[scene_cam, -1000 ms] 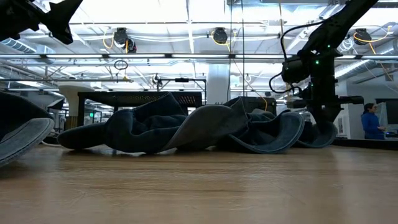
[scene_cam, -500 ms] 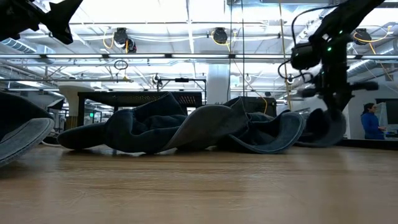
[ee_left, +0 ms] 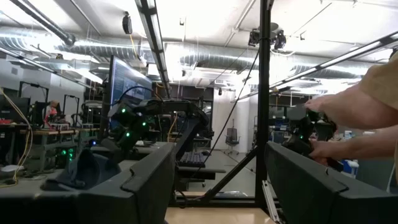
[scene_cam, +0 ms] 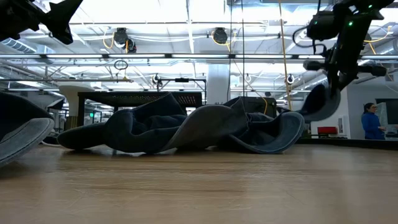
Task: Pick & Place hat
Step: Put the top right blue cap on the shelf
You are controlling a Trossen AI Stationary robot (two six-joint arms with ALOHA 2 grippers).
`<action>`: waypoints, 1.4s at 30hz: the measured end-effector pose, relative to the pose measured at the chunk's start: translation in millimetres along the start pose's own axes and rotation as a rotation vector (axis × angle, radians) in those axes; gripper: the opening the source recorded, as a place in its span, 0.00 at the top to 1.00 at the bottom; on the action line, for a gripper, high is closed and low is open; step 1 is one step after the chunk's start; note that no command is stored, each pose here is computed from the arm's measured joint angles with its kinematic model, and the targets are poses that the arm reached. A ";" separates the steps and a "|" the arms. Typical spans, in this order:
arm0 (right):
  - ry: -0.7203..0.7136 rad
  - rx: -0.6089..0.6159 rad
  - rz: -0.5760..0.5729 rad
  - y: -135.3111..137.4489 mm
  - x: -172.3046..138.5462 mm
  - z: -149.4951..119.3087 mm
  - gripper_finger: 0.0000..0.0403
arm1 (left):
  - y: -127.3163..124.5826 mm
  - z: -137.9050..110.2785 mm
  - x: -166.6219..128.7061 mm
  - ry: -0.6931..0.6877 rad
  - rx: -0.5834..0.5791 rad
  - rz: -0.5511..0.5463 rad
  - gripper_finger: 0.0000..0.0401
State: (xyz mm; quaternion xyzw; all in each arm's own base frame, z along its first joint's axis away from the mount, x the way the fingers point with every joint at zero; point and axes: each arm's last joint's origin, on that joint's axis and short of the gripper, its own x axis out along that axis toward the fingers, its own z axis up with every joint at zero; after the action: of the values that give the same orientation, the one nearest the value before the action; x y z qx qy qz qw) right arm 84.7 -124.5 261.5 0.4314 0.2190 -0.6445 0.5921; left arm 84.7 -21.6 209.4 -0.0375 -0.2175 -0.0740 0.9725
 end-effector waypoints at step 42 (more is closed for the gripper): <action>-0.378 -0.490 1.244 106.1 -45.6 36.8 0.99 | 0.0 -0.1 0.0 0.000 0.000 0.001 0.38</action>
State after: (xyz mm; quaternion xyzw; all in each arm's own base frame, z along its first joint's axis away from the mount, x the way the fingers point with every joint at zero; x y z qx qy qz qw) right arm 171.5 -149.0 342.5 0.2110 -0.0366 -0.1812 0.9598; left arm 84.7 -21.6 209.4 -0.0375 -0.2173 -0.0737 0.9726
